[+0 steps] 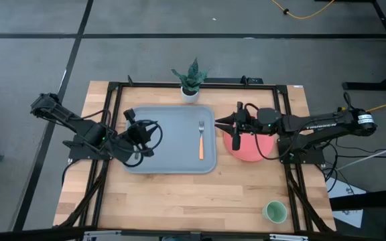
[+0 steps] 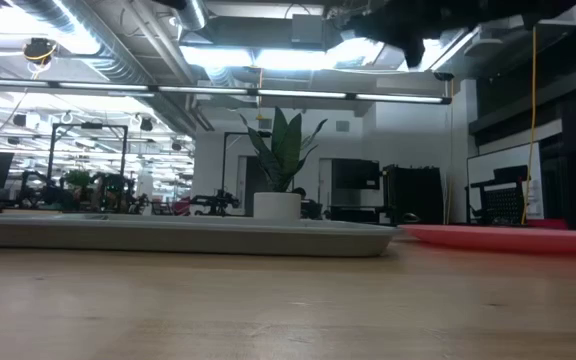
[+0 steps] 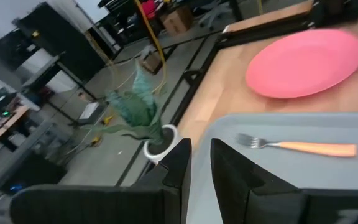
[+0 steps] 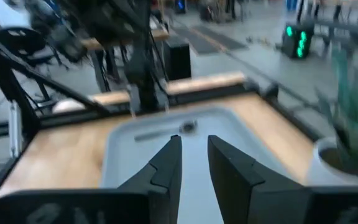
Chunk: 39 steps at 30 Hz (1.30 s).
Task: Pick and place plate/cup/fork/spoon on tray
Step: Put the pink plate on the blue table tray
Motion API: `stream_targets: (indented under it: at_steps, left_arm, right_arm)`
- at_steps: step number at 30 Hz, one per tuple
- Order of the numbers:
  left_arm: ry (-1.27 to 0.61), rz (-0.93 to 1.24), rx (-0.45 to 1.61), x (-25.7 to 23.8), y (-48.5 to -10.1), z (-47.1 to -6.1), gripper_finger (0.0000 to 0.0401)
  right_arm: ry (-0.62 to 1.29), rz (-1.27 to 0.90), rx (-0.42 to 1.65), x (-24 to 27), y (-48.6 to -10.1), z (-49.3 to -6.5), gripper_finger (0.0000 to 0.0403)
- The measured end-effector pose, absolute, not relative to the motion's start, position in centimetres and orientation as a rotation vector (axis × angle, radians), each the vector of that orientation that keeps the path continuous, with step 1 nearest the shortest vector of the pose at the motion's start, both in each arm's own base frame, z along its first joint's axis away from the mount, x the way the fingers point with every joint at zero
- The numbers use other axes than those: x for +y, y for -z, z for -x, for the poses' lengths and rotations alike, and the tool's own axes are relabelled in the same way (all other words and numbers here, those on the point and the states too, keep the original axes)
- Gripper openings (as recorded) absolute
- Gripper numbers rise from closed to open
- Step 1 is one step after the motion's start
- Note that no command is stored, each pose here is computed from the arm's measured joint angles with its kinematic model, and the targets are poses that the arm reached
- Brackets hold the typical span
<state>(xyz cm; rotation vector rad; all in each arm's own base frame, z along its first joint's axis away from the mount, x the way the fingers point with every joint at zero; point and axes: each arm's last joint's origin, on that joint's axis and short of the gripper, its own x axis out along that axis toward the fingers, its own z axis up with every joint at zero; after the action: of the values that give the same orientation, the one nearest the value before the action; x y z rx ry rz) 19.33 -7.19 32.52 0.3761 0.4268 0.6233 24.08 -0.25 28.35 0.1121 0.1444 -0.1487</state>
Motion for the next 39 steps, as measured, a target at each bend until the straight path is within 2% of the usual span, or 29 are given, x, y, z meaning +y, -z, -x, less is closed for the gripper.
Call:
stream_targets:
  at_steps: [5, 10, 13, 17, 19, 21, 25, 35, 39]
  left_arm:
    - [-0.633, -0.366, 0.459, -6.3, -32.2, -19.6, 0.0054]
    - [-0.598, -0.343, 0.492, -5.9, -31.5, -19.8, 0.0054]
    - [-0.605, -0.324, 0.495, -5.8, -31.1, -19.9, 0.0054]
    - [-0.628, -0.294, 0.499, -5.5, -30.5, -19.9, 0.0054]
    - [-0.639, -0.277, 0.496, -5.4, -30.3, -19.9, 0.0054]
    - [-0.643, -0.273, 0.497, -5.4, -30.2, -19.9, 0.0054]
    - [-0.643, -0.277, 0.498, -5.4, -30.2, -19.9, 0.0054]
    - [-0.650, -0.274, 0.498, -5.3, -30.2, -19.9, 0.0054]
    - [-0.645, -0.271, 0.499, -5.3, -30.2, -19.9, 0.0054]
  right_arm:
    - [-0.004, -0.009, 0.086, 0.2, -30.7, -24.1, 0.0083]
    - [-0.167, 0.004, 0.256, 1.2, -29.2, -23.8, 0.0083]
    - [-0.082, -0.024, 0.406, 1.0, -27.9, -23.3, 0.0083]
    - [0.206, -0.083, 0.606, 0.2, -26.1, -22.3, 0.0083]
    - [0.292, -0.134, 0.703, 0.1, -24.9, -21.9, 0.0083]
    - [0.316, -0.168, 0.797, 0.1, -23.4, -21.5, 0.0083]
    - [0.212, -0.194, 0.906, 1.4, -21.3, -21.4, 0.0083]
    - [-0.047, -0.239, 0.714, 8.6, -23.1, -23.2, 0.0083]
    - [0.014, -0.223, 0.710, 11.0, -22.3, -23.5, 0.0083]
